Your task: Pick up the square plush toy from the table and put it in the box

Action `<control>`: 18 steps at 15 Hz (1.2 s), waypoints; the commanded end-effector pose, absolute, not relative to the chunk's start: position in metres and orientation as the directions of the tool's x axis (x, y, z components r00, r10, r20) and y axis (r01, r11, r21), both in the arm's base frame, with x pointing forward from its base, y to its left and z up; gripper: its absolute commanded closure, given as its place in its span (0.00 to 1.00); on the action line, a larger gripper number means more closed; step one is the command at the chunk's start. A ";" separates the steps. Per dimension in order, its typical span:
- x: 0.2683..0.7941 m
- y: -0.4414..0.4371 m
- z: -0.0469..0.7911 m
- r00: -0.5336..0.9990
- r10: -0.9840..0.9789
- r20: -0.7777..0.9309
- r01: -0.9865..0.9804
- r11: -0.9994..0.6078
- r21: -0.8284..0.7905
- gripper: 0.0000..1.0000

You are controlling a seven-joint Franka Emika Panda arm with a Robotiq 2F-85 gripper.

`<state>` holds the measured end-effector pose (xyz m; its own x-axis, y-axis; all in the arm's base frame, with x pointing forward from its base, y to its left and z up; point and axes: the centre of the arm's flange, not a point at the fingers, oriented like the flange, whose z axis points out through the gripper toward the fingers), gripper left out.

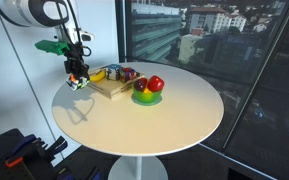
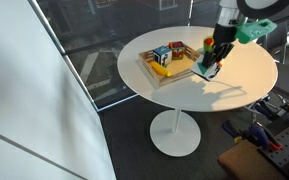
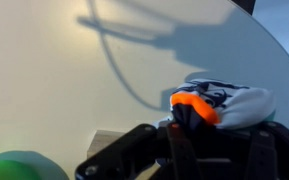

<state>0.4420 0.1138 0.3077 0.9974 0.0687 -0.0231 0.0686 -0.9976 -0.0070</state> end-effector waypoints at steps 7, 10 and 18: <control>0.526 0.056 0.398 0.987 -0.137 0.088 -0.135 -0.990 -0.032 0.97; 0.550 0.052 0.397 0.978 -0.184 0.101 -0.181 -0.983 -0.034 0.96; 0.574 0.056 0.394 0.973 -0.217 0.072 -0.216 -0.976 -0.019 0.31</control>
